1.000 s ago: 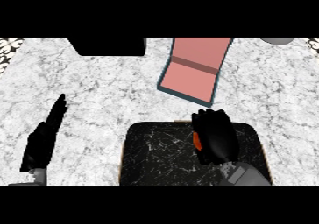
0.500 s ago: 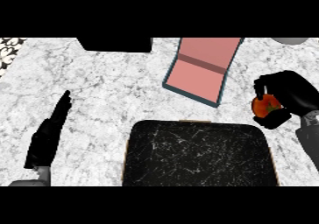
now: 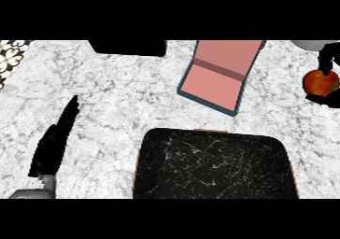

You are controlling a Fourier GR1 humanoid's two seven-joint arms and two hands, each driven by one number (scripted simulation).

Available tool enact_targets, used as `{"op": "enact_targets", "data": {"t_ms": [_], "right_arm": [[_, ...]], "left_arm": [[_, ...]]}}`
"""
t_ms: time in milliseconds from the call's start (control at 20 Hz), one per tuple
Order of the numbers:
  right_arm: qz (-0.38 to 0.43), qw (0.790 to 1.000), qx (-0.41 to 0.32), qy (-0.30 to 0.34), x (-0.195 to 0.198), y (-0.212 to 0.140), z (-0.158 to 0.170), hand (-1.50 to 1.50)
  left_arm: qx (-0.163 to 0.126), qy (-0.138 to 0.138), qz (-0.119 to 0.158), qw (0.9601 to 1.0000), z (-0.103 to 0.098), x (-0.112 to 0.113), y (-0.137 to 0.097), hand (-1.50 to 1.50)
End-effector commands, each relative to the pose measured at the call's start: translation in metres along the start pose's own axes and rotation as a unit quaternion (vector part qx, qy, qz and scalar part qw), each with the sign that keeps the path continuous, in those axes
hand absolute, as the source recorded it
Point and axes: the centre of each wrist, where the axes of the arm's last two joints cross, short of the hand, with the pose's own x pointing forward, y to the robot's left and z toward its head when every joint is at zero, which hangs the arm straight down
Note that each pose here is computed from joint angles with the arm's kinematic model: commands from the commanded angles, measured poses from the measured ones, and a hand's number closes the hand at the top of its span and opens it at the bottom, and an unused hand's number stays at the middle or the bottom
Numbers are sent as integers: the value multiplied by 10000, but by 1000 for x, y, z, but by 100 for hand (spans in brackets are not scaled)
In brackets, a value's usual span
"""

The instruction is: Pick the tomato from the tray and place it in the cardboard box

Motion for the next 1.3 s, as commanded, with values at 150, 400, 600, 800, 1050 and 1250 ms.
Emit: {"op": "enact_targets", "data": {"t_ms": [150,400,600,800,1050,1250], "right_arm": [[-1386,9791,-405,-1429,-5,-50,-25,150],[-1617,9732,-200,-1623,4,-52,-54,150],[-1644,9725,-73,-1649,33,-65,-88,150],[-1591,9757,77,-1507,60,-48,-124,150],[-1501,9764,351,-1511,98,-14,-158,150],[-1301,9786,717,-1422,104,14,-166,150]], "left_arm": [[22,129,-12,9999,-6,0,-3,0],[6,91,12,10000,-4,2,-7,0],[-5,137,63,9999,3,-8,-9,0],[21,121,50,9999,-5,3,14,0],[97,130,-25,9999,-4,7,5,0],[197,197,96,9996,-3,-5,-3,0]]}}
